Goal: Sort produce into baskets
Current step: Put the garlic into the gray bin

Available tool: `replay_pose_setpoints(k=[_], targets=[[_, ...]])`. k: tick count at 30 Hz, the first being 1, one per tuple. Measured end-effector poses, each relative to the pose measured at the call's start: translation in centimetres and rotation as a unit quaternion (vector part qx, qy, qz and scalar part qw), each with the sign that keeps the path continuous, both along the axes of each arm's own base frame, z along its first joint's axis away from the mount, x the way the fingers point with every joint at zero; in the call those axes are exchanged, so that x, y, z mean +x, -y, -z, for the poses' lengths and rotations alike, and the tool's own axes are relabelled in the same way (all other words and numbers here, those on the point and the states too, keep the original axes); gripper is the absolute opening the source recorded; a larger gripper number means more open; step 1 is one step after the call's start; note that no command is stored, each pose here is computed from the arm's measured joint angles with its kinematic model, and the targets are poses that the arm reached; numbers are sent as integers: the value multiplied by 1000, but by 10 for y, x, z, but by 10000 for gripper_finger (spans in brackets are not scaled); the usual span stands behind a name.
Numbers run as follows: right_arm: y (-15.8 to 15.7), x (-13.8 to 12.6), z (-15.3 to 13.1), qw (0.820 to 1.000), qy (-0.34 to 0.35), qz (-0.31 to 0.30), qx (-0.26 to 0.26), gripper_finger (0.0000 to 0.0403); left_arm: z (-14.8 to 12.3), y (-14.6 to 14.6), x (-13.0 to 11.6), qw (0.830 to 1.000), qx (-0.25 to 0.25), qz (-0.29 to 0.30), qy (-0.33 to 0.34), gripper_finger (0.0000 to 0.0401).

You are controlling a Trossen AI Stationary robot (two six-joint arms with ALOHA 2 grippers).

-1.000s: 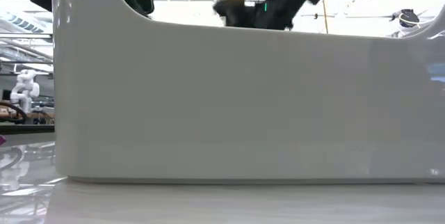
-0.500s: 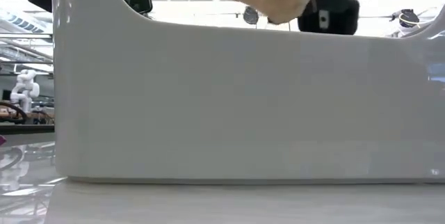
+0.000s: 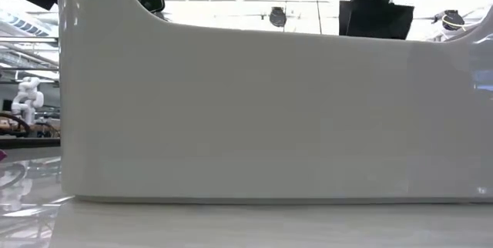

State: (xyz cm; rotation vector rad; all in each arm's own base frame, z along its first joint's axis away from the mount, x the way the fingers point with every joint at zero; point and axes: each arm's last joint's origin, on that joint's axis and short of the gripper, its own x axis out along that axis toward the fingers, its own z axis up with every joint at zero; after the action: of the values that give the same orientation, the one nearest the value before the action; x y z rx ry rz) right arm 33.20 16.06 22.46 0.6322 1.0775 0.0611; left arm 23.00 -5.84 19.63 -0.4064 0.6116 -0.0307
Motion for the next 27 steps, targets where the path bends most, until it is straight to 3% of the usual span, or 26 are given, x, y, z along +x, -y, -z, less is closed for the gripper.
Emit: replay_pose_setpoints(k=[5, 10, 14, 16, 21, 27], targets=[[31, -7, -16, 999, -14, 8, -40, 270, -1, -2, 1, 999, 7, -44, 7, 232], [73, -22, -38, 991, -10, 17, -134, 257, -1, -4, 1, 995, -18, -100, 10, 232], [124, -38, -52, 954, -44, 116, -274, 243, -1, -5, 1, 990, -39, -134, 12, 232], [155, -44, -58, 935, -64, 158, -310, 239, -1, -6, 1, 986, -48, -159, 15, 232], [234, -56, -60, 926, -105, 208, -296, 247, -2, -8, 1, 973, -83, -215, 24, 232], [308, -79, -48, 901, -166, 275, -293, 283, -2, -9, 1, 956, -138, -258, 27, 232]])
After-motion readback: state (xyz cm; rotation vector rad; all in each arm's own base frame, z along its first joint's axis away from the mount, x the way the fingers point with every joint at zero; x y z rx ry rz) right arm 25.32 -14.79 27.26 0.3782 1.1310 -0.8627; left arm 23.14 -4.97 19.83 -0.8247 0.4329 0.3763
